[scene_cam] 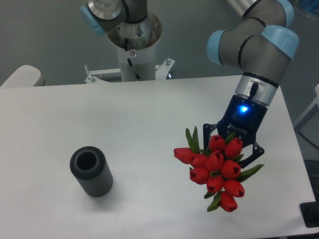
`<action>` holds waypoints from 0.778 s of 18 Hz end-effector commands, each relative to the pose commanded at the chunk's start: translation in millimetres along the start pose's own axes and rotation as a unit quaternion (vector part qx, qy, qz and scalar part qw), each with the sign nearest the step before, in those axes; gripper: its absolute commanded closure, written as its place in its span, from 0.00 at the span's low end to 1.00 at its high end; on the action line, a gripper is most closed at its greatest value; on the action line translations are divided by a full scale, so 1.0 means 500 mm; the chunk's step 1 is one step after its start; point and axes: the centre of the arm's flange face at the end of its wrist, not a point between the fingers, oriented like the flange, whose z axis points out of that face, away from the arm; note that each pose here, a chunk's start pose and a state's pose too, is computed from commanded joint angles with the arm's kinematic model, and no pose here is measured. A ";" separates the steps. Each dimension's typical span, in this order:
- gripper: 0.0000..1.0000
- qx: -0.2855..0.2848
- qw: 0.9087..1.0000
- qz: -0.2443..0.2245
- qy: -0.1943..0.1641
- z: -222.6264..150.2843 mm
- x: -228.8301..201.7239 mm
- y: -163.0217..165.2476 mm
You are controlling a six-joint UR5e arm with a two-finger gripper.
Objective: Place the flowers on the table
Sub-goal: 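Carry the red tulip bunch in the gripper toward the table center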
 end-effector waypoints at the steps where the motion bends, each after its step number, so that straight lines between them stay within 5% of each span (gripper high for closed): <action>1: 0.63 -0.006 1.000 0.003 0.000 0.004 0.005 0.003; 14: 0.64 -0.099 0.994 0.021 -0.041 -0.035 0.092 -0.003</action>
